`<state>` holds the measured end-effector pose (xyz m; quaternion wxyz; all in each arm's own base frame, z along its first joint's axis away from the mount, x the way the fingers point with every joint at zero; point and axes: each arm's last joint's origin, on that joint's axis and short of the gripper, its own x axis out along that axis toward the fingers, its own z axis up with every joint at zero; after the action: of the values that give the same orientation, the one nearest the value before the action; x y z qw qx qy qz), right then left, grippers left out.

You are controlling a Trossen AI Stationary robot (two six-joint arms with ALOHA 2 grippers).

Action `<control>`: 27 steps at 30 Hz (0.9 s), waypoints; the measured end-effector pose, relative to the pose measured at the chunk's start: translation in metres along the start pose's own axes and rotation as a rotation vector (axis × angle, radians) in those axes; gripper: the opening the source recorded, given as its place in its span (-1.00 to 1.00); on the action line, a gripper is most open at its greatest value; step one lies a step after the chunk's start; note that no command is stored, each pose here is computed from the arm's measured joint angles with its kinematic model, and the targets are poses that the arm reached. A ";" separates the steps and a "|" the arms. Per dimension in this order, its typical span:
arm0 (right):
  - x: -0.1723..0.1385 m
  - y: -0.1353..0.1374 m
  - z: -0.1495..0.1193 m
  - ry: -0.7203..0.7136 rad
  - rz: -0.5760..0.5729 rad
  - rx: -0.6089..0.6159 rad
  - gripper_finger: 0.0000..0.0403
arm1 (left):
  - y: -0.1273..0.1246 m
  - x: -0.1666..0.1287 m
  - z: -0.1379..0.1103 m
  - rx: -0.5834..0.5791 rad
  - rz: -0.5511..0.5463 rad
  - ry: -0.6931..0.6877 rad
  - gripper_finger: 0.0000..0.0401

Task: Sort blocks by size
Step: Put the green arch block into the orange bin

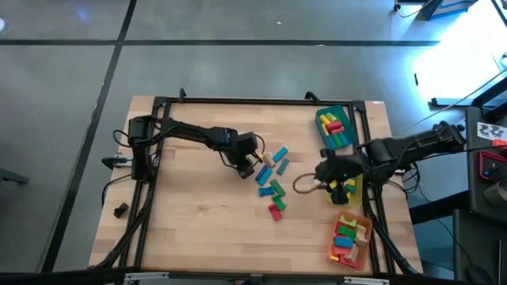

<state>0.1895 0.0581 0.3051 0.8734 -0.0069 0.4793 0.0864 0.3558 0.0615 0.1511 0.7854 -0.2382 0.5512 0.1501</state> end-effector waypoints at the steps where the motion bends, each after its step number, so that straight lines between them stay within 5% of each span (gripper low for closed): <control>1: 0.000 0.004 -0.001 0.001 0.006 -0.003 -0.18 | -0.003 0.000 0.003 0.005 -0.041 -0.017 -0.41; 6: -0.002 0.025 -0.006 -0.027 -0.087 -0.019 -0.18 | -0.020 -0.005 0.018 0.017 -0.295 -0.139 -0.41; 14: 0.006 0.052 -0.006 -0.156 -0.418 -0.175 -0.18 | -0.065 -0.028 0.040 0.109 -0.711 -0.421 -0.41; 20: 0.024 0.063 0.006 -0.201 -0.530 -0.290 -0.18 | -0.095 -0.046 0.040 0.290 -0.828 -0.648 -0.41; 27: 0.040 0.073 0.027 -0.306 -0.719 -0.411 -0.18 | -0.118 -0.052 0.032 0.402 -0.781 -0.817 -0.40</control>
<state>0.2212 0.1378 0.2914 0.8892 -0.3341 0.2843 -0.1295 0.4216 -0.0195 0.2337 0.9605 -0.1928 0.0938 -0.1773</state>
